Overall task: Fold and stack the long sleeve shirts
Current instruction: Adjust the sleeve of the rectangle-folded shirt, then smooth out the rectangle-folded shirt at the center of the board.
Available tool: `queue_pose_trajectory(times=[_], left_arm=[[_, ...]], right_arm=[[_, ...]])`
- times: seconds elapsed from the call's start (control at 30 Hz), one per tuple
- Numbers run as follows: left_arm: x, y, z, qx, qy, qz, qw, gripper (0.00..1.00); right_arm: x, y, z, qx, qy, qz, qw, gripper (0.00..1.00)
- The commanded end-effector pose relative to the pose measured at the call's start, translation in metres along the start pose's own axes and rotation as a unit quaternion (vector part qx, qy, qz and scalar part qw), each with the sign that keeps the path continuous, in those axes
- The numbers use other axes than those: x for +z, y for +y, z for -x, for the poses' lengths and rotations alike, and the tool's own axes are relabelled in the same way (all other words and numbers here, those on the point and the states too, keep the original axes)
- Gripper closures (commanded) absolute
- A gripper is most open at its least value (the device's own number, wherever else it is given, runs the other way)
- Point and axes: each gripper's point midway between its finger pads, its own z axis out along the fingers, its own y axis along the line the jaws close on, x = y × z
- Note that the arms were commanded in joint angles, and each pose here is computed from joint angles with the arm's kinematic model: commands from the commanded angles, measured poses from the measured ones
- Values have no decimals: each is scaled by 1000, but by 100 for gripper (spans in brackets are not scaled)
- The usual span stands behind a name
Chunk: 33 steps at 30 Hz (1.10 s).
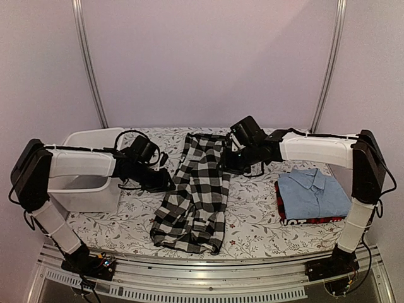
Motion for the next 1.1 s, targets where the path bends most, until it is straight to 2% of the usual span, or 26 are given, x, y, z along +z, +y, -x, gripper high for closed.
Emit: queue_pose_trajectory(times=[0.0,0.13,0.27,0.43,0.67,0.77,0.9,1.07], left_arm=[[17,3,30,7,-22,16,1000,74],[42,16,28,4,0,33,999,80],[60,36,10,-3,29,58,998,85],[71,37,-19,-21,65,38,997,87],[70,24,-52,-53,92,29,994,87],[68,21,-57,-56,94,40,993,87],[52,18,-35,-44,70,54,995,85],[19,5,30,-10,10,66,998,82]], right_arm=[[20,35,57,-34,-50,110,992,74],[62,25,72,-27,-41,134,990,76],[98,10,75,-2,-21,157,987,77],[137,-21,72,24,8,156,987,77],[163,-68,81,47,16,130,990,77],[167,-74,86,48,20,128,990,77],[156,-62,90,35,26,144,989,76],[110,-38,133,6,-35,152,988,74]])
